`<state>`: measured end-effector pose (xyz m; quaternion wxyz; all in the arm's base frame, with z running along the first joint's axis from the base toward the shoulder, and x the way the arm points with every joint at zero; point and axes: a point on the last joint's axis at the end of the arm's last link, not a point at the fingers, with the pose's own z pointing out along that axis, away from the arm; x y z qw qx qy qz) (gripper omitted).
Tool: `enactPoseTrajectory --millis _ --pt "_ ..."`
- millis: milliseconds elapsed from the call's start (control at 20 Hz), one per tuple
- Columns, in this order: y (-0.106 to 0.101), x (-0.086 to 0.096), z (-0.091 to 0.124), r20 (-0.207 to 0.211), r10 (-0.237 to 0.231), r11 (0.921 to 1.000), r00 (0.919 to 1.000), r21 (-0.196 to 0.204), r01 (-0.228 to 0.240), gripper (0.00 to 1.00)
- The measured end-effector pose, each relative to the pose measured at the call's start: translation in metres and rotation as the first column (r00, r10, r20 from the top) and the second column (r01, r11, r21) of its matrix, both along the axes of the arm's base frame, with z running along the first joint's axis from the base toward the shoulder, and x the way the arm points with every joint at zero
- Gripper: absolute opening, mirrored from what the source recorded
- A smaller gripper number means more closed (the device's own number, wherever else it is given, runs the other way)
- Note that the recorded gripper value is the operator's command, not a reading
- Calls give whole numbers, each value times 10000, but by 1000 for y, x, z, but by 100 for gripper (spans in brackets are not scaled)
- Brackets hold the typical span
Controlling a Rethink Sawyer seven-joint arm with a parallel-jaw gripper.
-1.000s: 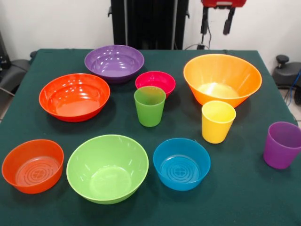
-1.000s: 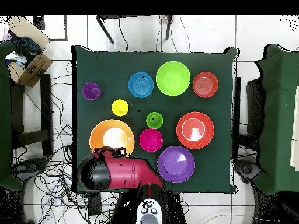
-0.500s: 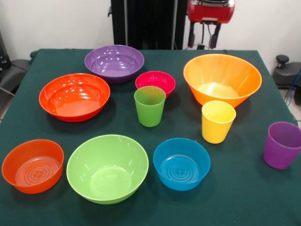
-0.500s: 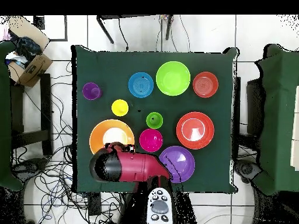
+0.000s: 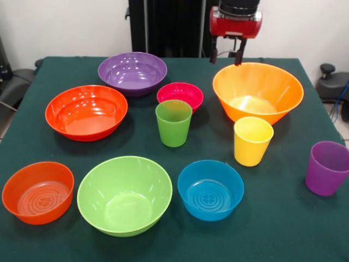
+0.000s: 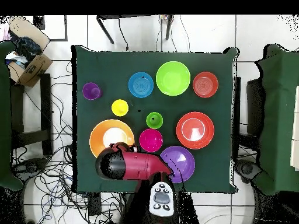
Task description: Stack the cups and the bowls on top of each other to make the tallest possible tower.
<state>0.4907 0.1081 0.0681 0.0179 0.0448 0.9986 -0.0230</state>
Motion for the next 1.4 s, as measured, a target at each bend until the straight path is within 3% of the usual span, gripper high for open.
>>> enactPoseTrajectory --millis 700,1400 --pt "16 -18 -48 156 419 9991 9990 -97 -417 100" --pt "17 -24 -54 -10 425 9991 9991 -88 -425 100"
